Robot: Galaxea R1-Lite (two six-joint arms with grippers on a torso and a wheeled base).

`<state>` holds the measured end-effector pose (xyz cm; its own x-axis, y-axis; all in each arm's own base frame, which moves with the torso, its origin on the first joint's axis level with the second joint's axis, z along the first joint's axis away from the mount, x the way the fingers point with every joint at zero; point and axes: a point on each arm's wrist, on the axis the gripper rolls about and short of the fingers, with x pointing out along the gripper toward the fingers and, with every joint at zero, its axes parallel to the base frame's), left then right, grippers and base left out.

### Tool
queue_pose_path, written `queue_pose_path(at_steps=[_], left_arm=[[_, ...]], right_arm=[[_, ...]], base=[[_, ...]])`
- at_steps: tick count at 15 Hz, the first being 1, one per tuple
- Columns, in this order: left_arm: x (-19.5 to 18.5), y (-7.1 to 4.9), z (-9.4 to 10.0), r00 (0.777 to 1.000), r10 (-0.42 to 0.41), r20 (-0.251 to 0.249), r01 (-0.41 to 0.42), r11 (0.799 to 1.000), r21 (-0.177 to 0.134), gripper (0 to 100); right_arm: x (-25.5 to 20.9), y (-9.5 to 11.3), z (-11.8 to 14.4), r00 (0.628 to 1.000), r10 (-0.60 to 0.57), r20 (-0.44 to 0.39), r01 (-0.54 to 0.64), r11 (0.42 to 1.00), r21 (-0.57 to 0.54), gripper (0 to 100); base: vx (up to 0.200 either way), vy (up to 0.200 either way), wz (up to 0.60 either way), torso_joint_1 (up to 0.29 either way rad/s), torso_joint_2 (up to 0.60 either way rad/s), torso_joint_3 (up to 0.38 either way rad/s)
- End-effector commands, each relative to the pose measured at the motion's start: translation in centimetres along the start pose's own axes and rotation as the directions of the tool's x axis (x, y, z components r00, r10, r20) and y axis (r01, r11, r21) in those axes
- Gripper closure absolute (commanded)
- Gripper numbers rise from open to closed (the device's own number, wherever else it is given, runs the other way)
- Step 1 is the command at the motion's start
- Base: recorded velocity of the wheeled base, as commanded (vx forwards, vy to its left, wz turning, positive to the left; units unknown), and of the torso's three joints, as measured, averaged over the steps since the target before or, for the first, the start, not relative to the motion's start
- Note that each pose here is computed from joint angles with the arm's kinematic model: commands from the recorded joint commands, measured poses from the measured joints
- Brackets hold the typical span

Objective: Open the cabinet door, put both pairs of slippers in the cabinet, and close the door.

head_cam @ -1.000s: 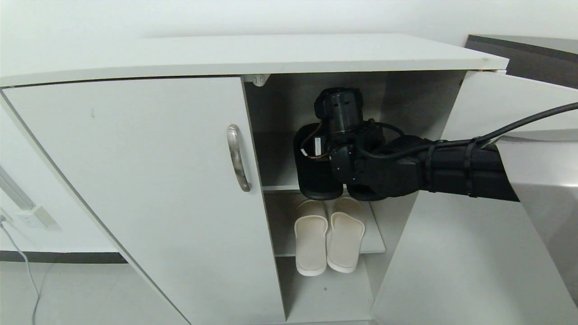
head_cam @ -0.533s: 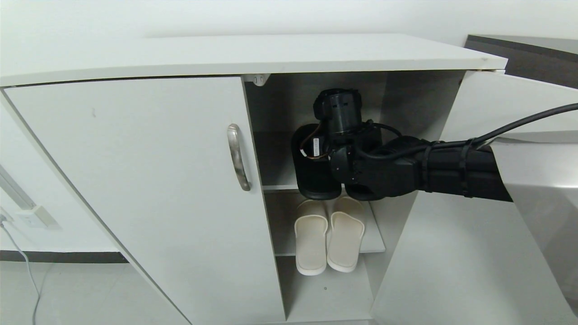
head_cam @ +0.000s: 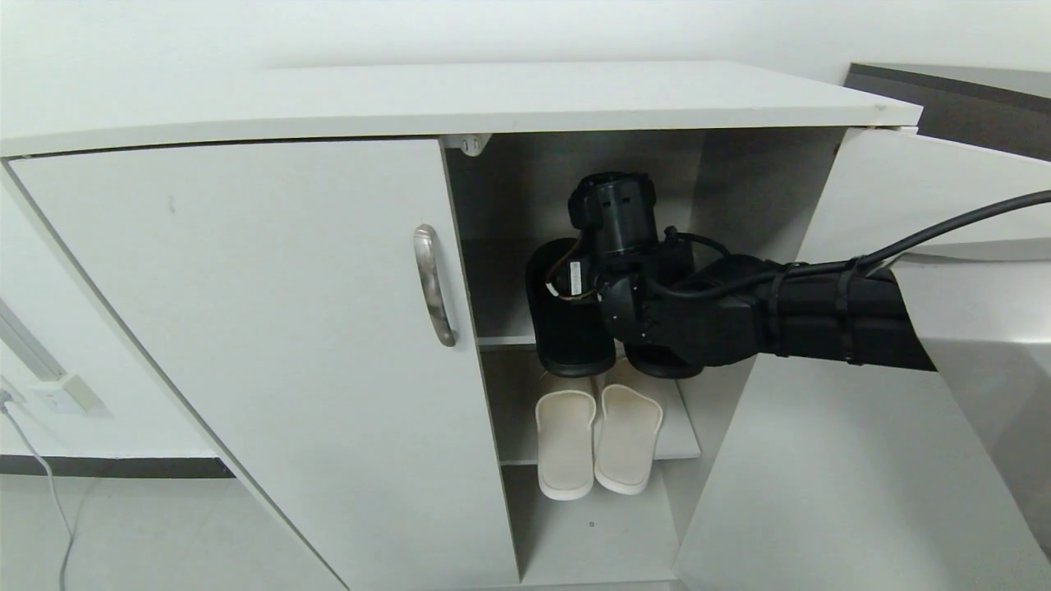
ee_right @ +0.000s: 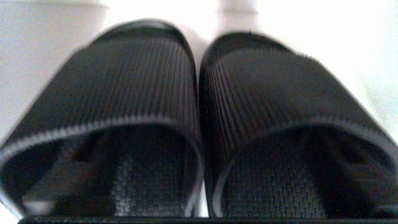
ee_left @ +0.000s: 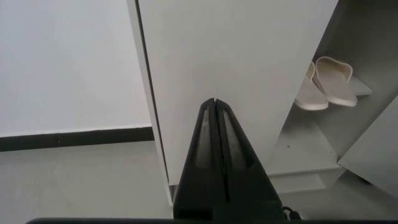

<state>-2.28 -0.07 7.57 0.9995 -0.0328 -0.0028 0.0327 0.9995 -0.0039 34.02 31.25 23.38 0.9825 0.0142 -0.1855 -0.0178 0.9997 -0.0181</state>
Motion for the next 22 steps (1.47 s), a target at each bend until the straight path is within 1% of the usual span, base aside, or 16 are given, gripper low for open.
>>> queue_pose_path(at_steps=[1, 4, 6, 8, 9, 11, 12, 14, 16, 17, 19, 20, 22], left_arm=[[0.0, 0.0, 0.0, 1.000, 0.001, 0.000, -0.001, 1.000, -0.001, 100], [0.0, 0.0, 0.0, 1.000, -0.001, 0.000, 0.001, 1.000, -0.001, 100], [0.0, 0.0, 0.0, 1.000, 0.001, 0.000, -0.001, 1.000, -0.001, 100], [0.0, 0.0, 0.0, 1.000, -0.001, 0.000, 0.001, 1.000, 0.001, 100], [0.0, 0.0, 0.0, 1.000, -0.001, 0.000, 0.001, 1.000, -0.001, 100], [0.0, 0.0, 0.0, 1.000, -0.001, 0.000, 0.001, 1.000, 0.001, 100], [0.0, 0.0, 0.0, 1.000, -0.003, 0.000, 0.003, 1.000, 0.001, 100], [0.0, 0.0, 0.0, 1.000, -0.001, 0.000, 0.001, 1.000, 0.001, 100], [0.0, 0.0, 0.0, 1.000, -0.001, 0.000, 0.001, 1.000, 0.001, 100], [0.0, 0.0, 0.0, 1.000, -0.001, 0.000, 0.001, 1.000, 0.002, 100], [0.0, 0.0, 0.0, 1.000, -0.003, 0.000, 0.003, 1.000, 0.005, 100], [0.0, 0.0, 0.0, 1.000, -0.003, 0.000, 0.003, 1.000, 0.005, 100], [0.0, 0.0, 0.0, 1.000, -0.003, 0.000, 0.003, 1.000, 0.005, 100]], right_arm=[[-1.6, -0.5, 0.4, 1.000, 0.014, -0.006, -0.014, 1.000, -0.004, 0], [-3.9, -1.1, 0.8, 0.999, 0.034, -0.012, -0.034, 0.999, -0.015, 0], [-7.1, -1.9, 1.2, 0.997, 0.072, -0.013, -0.073, 0.997, -0.017, 0], [-9.9, -2.5, 0.8, 0.993, 0.118, -0.023, -0.119, 0.993, -0.002, 0], [-11.7, -3.3, 0.2, 0.989, 0.144, -0.036, -0.144, 0.990, -0.006, 0], [-13.6, -4.2, -0.4, 0.983, 0.183, -0.029, -0.183, 0.983, 0.002, 0], [-15.6, -5.5, -1.1, 0.966, 0.259, -0.018, -0.259, 0.966, 0.012, 0], [-17.2, -7.1, -2.5, 0.936, 0.350, -0.029, -0.350, 0.937, 0.016, 0], [-17.6, -7.9, -4.2, 0.920, 0.390, -0.036, -0.389, 0.921, 0.020, 0], [-17.5, -8.0, -4.9, 0.910, 0.413, -0.035, -0.412, 0.911, 0.022, 100], [-17.2, -7.6, -5.8, 0.898, 0.435, -0.057, -0.435, 0.900, 0.011, 100], [-17.0, -7.5, -6.0, 0.899, 0.433, -0.063, -0.433, 0.901, 0.008, 100], [-16.3, -6.8, -7.3, 0.901, 0.420, -0.106, -0.424, 0.906, -0.015, 100]], base=[[0.000, 0.000, 0.00, 0.000, 0.00, 0.000], [0.000, 0.000, 0.00, 0.000, 0.00, 0.000], [0.000, 0.000, 0.00, 0.000, 0.00, 0.000], [0.000, 0.000, 0.00, 0.000, 0.00, 0.000], [0.000, 0.000, 0.00, 0.000, 0.00, 0.000], [0.000, 0.000, 0.00, 0.000, 0.00, 0.000], [0.000, 0.000, 0.00, 0.000, 0.00, 0.000], [0.000, 0.000, 0.00, 0.000, 0.00, 0.000], [0.000, 0.000, 0.00, 0.000, 0.00, 0.000], [0.000, 0.000, 0.00, 0.000, 0.00, 0.000], [0.000, 0.000, 0.00, 0.000, 0.00, 0.000], [0.000, 0.000, 0.00, 0.000, 0.00, 0.000], [0.000, 0.000, 0.00, 0.000, 0.00, 0.000]])
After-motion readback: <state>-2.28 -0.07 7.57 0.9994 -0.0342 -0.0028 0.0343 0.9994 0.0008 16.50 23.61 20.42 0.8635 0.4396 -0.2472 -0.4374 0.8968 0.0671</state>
